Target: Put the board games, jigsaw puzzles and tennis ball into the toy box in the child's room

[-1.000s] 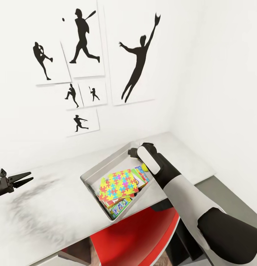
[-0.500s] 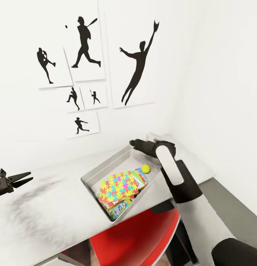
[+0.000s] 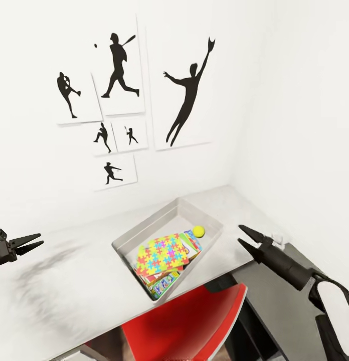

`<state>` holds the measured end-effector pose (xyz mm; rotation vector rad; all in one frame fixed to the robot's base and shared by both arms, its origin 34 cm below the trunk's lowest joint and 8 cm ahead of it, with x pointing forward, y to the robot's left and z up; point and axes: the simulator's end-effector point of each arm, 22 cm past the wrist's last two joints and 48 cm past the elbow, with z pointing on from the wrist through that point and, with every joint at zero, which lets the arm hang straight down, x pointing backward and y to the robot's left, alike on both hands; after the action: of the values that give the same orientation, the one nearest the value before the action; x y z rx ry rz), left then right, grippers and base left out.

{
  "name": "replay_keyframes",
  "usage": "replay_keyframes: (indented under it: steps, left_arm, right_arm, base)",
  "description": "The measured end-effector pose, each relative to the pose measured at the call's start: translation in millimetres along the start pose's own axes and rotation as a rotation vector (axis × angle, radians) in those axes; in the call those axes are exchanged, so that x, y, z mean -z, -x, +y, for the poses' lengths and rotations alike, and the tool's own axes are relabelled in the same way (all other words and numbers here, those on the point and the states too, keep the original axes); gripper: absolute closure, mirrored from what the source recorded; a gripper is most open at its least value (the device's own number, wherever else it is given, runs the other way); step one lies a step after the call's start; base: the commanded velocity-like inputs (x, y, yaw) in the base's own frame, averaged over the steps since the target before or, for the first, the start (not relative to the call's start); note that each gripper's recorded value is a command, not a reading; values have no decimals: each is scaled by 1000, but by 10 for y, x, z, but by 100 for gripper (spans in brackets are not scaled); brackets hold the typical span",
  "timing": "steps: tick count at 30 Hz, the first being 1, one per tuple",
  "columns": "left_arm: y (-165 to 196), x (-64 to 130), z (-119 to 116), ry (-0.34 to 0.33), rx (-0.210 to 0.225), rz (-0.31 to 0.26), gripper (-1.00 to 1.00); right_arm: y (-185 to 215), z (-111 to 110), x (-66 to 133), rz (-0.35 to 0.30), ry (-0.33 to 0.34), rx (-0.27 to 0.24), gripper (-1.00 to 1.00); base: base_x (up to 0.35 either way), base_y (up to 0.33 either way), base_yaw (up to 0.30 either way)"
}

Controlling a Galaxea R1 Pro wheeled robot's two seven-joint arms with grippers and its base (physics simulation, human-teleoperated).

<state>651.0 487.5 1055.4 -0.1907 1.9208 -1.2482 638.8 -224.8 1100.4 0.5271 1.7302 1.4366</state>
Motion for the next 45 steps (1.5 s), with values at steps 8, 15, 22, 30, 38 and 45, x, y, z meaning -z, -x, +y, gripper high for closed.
replay_keyframes:
  steps: [8, 15, 22, 30, 38, 45]
  left_arm:
    - [37, 19, -59, -7, -9, -8, -100]
    - [52, 6, -99, -16, -14, -12, -100]
    - [57, 11, -107, -16, -16, -14, -100]
    - [68, 30, -101, -13, -16, -16, -100]
    - [69, 31, -102, -13, -15, -16, -100]
    - [84, 39, -122, -15, -18, -19, -100]
  right_arm:
    - [-168, -337, 374, -34, -1, -40, -100]
    - [-135, -379, 419, -50, -5, -23, -100]
    - [-129, -403, 433, -53, -8, -25, -100]
    - [-127, -414, 437, -54, -9, -27, -100]
    - [-139, -411, 427, -55, -7, -30, -100]
    - [-139, -398, 429, -56, -5, -30, -100]
  base:
    - [-63, 43, -54]
    - [-186, 55, -42]
    - [-90, 13, -4]
    - [-116, 1, 0]
    - [-150, 12, 0]
    - [-27, 7, -94]
